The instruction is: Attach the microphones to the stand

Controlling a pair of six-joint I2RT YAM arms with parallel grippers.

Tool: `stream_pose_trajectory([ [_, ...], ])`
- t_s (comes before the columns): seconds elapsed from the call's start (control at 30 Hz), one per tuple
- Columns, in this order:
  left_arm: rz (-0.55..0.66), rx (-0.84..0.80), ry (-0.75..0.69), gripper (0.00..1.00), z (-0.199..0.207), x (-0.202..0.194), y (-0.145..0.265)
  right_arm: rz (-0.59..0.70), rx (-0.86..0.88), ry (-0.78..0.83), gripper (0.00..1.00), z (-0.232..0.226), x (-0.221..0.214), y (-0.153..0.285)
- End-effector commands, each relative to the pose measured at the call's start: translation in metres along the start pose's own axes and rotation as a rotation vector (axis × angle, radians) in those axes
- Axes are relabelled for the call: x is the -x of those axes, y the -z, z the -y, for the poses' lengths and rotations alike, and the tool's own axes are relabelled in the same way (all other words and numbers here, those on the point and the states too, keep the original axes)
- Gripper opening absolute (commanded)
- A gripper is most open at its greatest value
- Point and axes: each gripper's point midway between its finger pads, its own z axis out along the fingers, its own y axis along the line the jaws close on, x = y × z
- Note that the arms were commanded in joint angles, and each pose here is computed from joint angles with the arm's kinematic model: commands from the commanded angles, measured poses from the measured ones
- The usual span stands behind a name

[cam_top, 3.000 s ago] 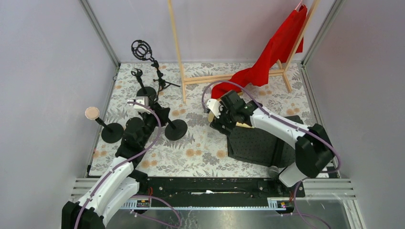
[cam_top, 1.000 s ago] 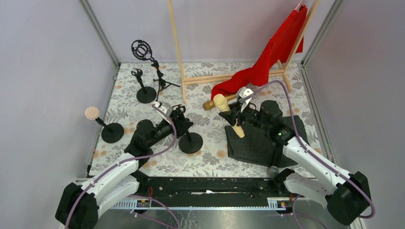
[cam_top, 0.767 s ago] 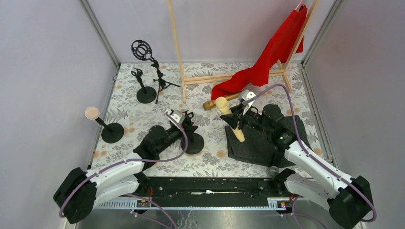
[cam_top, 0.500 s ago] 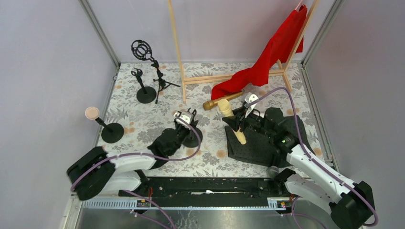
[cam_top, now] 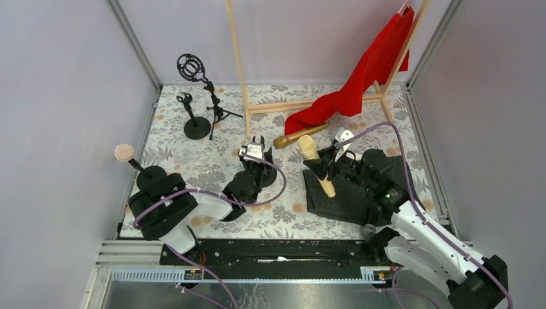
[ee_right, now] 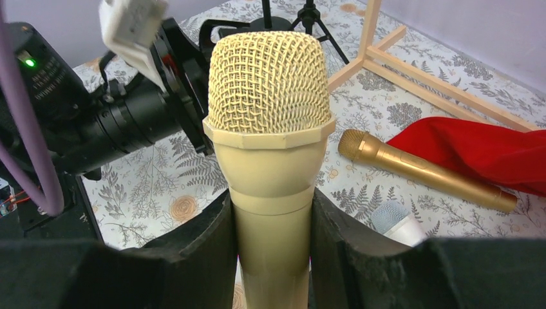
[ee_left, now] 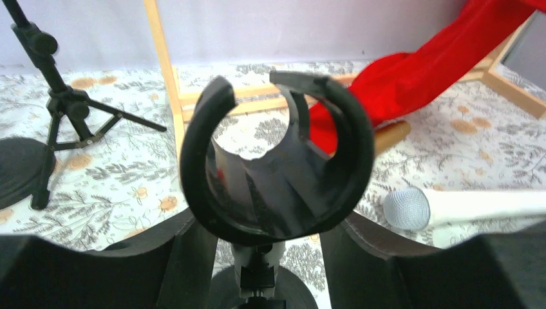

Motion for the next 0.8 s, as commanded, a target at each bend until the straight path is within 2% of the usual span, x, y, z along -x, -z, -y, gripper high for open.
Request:
stream_pose_trajectory([
  [0.0,0.145,0.023,0.180,0.67,0.005,0.047,-0.007,0.032,-0.024,0.000,0.01,0.003,0.008,0.002],
  [0.1,0.127,-0.022,0.164,0.80,0.010,0.043,-0.003,0.028,-0.023,-0.001,0.01,0.003,0.006,0.001],
  [0.23,0.093,-0.145,0.136,0.89,0.022,0.038,0.009,0.031,-0.023,-0.001,0.01,0.003,0.008,0.002],
  [0.47,0.034,-0.361,0.140,0.93,0.022,0.014,0.061,0.020,-0.006,0.004,0.03,-0.001,0.008,0.006],
  [0.6,0.080,-0.489,0.119,0.93,0.023,0.014,0.083,0.014,0.006,0.006,0.04,-0.004,0.008,0.008],
  [0.77,0.149,-0.625,0.157,0.92,0.019,0.029,0.078,0.004,0.020,0.006,0.04,-0.007,0.007,0.010],
])
